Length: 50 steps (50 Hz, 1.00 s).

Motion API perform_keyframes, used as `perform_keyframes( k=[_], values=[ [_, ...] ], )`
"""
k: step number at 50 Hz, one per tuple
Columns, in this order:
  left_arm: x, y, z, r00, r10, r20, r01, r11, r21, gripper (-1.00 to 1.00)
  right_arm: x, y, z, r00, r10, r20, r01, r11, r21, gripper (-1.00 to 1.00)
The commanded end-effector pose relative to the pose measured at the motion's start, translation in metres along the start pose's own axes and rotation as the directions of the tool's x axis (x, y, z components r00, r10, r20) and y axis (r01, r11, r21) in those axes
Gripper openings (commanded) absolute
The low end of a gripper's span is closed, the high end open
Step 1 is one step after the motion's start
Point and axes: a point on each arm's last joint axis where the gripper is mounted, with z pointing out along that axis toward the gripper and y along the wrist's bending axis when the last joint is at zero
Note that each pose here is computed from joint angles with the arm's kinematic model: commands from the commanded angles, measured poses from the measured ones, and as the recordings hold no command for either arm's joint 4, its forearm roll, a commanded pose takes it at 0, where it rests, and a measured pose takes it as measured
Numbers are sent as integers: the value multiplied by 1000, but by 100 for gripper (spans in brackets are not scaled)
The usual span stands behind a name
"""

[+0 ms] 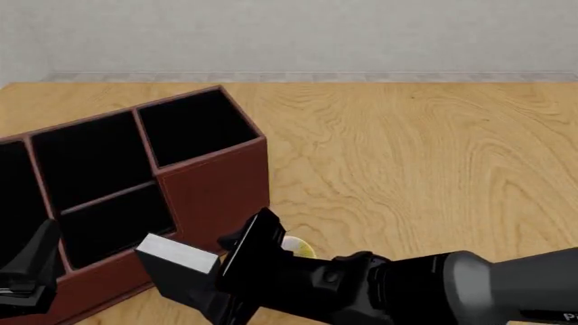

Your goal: Pick up the book and place it in the right compartment of the caddy.

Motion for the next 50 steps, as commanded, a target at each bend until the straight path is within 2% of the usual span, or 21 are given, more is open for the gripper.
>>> perform_keyframes(
  k=[1,15,16,30,36,37,50],
  values=[
    [0,0,0,1000,0,0,0,1000,0,100,6,-1,10,1000,14,-22,-14,1000,1,100],
    [0,0,0,1000,0,0,0,1000,0,100,10,-4,11,999,32,-20,-32,999,12,100],
    [0,0,0,1000,0,0,0,1000,0,100,9,-5,10,999,30,-16,-30,999,13,-100],
    [0,0,0,1000,0,0,0,1000,0,100,-2,4,-2,1000,4,26,-4,1000,-10,-100],
    [0,0,0,1000,0,0,0,1000,0,100,-8,13,-9,999,-7,40,8,999,-33,-100],
    [0,0,0,1000,0,0,0,1000,0,100,-9,17,-11,999,-24,46,26,999,-45,-100],
    [0,0,0,1000,0,0,0,1000,0,100,-13,29,-26,998,1,69,5,997,-82,-100]
  ],
)
